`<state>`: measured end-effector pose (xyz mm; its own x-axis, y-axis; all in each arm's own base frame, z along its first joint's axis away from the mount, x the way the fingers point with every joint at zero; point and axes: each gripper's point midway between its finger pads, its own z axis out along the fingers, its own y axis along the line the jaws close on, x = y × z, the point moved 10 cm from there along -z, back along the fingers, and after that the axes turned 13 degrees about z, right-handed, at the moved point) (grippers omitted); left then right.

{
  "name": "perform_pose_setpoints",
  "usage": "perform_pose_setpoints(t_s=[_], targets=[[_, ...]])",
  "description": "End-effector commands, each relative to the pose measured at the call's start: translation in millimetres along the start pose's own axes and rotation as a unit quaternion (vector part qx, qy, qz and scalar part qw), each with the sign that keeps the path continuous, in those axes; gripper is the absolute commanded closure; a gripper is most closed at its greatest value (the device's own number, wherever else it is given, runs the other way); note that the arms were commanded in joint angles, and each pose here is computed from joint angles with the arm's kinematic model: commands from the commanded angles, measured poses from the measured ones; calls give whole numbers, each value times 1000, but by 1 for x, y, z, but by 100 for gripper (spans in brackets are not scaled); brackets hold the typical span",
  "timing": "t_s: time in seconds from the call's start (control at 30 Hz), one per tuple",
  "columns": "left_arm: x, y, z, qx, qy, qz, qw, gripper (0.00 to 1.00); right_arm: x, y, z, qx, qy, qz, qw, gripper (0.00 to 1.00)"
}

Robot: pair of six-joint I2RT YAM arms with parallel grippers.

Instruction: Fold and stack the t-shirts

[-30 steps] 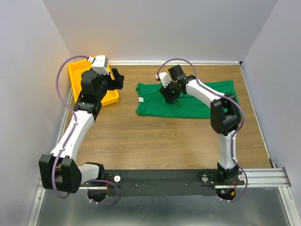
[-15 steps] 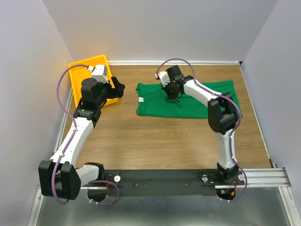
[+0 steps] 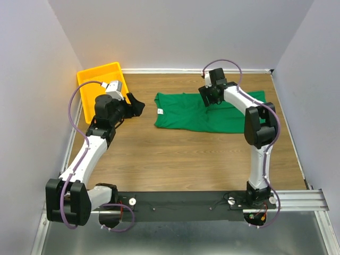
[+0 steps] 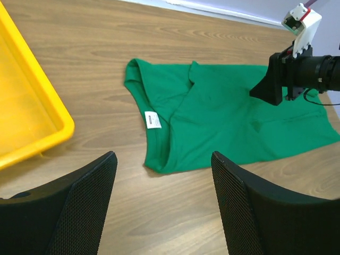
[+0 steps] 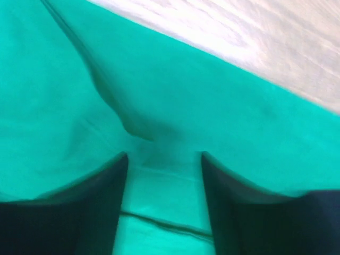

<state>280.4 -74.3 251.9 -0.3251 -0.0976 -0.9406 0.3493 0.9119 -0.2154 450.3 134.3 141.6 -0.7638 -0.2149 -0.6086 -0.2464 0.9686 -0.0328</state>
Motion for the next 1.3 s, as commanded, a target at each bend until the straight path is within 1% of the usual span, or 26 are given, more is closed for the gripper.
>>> perform_pose_setpoints(t_s=[0.0,0.03,0.07,0.1,0.13,0.23,0.27,0.33,0.37,0.43,0.5,0.6,0.67,0.7,0.77,0.8,0.83,0.9,0.93,0.97,1.0,1.03,1.1,1.13,1.2,1.27], targets=[[5,-6,-1,27,-10,-60,998,21,1,-5,-21,-24,-13,38,999,16],[9,-8,-1,41,-1,-78,996,23,2,-1,-27,-57,-15,34,998,0],[15,-10,0,49,8,-97,994,23,2,-1,-31,-66,-17,33,997,0],[22,-13,4,58,25,-133,989,25,3,0,-41,-77,-20,32,996,0],[35,-17,8,70,48,-147,986,30,3,1,-45,-90,-23,31,995,0],[49,-28,11,66,87,-182,977,32,3,-5,-63,-120,-37,18,992,0],[54,-37,13,63,101,-185,976,33,2,-3,-70,-165,-46,-4,985,0],[64,-46,19,47,136,-203,969,33,8,-3,-87,-219,-59,-37,973,0],[74,-58,24,37,158,-215,963,33,11,1,-93,-265,-69,-65,960,0],[83,-65,31,7,176,-244,954,33,19,5,-101,-292,-71,-74,951,0],[98,-68,39,-18,202,-268,942,33,25,5,-102,-293,-64,-68,952,0],[110,-66,53,-63,213,-304,926,33,34,5,-104,-293,-56,-64,952,0],[109,-64,63,-83,203,-309,925,33,36,5,-107,-293,-57,-61,953,0],[116,-61,71,-101,210,-317,919,33,39,5,-110,-292,-56,-60,953,0],[112,-60,84,-119,209,-317,917,34,40,5,-113,-291,-58,-59,953,0],[119,-58,93,-135,217,-323,911,35,40,4,-116,-289,-60,-57,954,0],[114,-57,100,-166,218,-317,908,36,40,4,-118,-288,-62,-58,954,0],[123,-57,113,-192,237,-307,902,36,40,2,-122,-285,-67,-56,954,0],[119,-58,118,-208,239,-308,897,36,40,0,-123,-284,-68,-54,955,0],[121,-57,122,-223,241,-302,895,39,40,-1,-125,-283,-69,-51,955,0],[128,-57,126,-232,252,-296,892,40,40,-2,-126,-282,-71,-49,956,0],[125,-56,128,-241,256,-291,890,40,39,-3,-129,-280,-75,-49,956,0],[128,-53,131,-259,267,-276,886,45,38,-6,-133,-278,-80,-46,956,0],[128,-53,132,-261,269,-275,885,45,38,-7,-133,-278,-81,-44,956,0],[123,-51,132,-262,262,-257,892,60,37,-9,-136,-275,-85,-42,957,0],[112,-50,132,-260,247,-228,905,77,35,-11,-139,-273,-91,-41,957,0]])
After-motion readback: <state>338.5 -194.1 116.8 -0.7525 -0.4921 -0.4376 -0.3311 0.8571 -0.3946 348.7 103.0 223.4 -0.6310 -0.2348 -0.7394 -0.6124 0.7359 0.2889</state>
